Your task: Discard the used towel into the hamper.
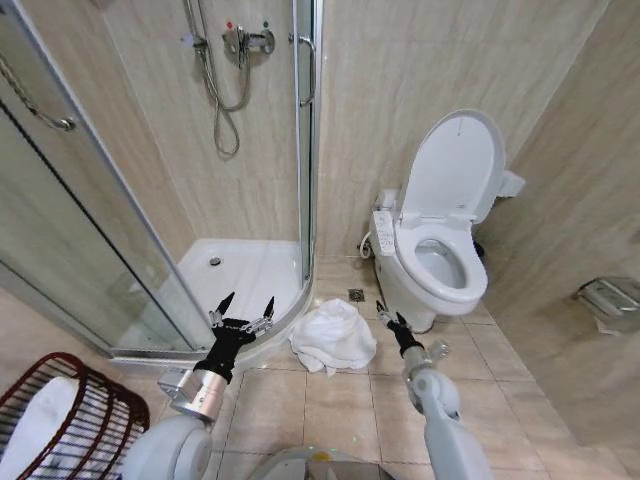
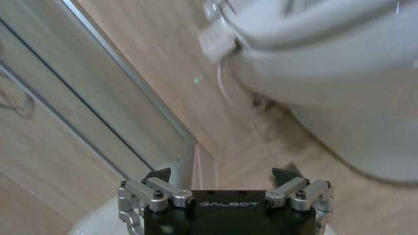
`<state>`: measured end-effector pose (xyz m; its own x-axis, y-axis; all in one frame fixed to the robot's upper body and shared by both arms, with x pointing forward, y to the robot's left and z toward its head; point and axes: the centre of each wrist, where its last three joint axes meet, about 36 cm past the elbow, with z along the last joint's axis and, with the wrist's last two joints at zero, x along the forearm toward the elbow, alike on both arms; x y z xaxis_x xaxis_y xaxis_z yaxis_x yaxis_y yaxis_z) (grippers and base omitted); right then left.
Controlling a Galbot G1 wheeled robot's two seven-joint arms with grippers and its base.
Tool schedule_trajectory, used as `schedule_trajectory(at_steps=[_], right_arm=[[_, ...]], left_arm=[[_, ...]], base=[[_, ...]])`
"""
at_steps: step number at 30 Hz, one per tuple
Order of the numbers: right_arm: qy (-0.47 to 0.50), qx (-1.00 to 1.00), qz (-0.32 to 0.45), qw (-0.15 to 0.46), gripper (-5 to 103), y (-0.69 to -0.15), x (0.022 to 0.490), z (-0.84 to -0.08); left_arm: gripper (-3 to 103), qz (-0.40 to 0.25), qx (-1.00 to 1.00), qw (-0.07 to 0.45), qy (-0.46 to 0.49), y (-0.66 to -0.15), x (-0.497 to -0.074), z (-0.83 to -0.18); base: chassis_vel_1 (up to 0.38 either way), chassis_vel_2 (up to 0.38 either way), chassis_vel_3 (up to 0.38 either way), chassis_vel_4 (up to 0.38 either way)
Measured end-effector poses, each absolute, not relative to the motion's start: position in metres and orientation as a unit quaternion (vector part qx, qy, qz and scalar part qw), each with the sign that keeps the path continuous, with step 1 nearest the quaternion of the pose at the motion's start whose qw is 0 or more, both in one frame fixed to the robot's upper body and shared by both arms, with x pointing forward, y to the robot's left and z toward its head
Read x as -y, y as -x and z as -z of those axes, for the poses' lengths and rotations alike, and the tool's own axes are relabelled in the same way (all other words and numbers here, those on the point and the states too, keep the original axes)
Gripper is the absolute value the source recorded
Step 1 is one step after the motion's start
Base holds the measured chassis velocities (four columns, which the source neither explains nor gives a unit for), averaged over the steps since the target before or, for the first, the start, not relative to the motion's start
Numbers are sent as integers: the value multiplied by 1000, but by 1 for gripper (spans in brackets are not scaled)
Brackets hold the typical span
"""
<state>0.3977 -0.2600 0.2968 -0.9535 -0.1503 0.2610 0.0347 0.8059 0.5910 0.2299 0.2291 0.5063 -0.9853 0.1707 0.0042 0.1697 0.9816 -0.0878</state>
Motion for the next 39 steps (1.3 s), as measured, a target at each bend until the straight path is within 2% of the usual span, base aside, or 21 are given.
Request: schedule_trajectory(at_steps=[9,18,23,28,31,39], right_arm=[[-40,929,318,186,100,-431,238,-265],[-91,924,283,239,100,-452,162,-226],[-63,919,281,267,100,-468,137,-211],[-9,920,280,274,100,-487,139,-202],[42,901,322,287,100,-506,147,-205],[35,861,402,309,100,-526,158,-206]], left_arm=[[100,-44,995,6,85,-230,-229,-506],[100,-44,995,6,85,-230,-229,-506],[100,-44,995,6,85,-230,-229,-506],[100,-44,995,6,85,-230,-229,-506],[100,-44,995,6,85,-230,-229,-506],[100,-44,995,6,85,-230,-229,-506]], base=[[0,0,0,0],[0,0,0,0],[0,0,0,0],[0,0,0,0],[0,0,0,0],[0,0,0,0]])
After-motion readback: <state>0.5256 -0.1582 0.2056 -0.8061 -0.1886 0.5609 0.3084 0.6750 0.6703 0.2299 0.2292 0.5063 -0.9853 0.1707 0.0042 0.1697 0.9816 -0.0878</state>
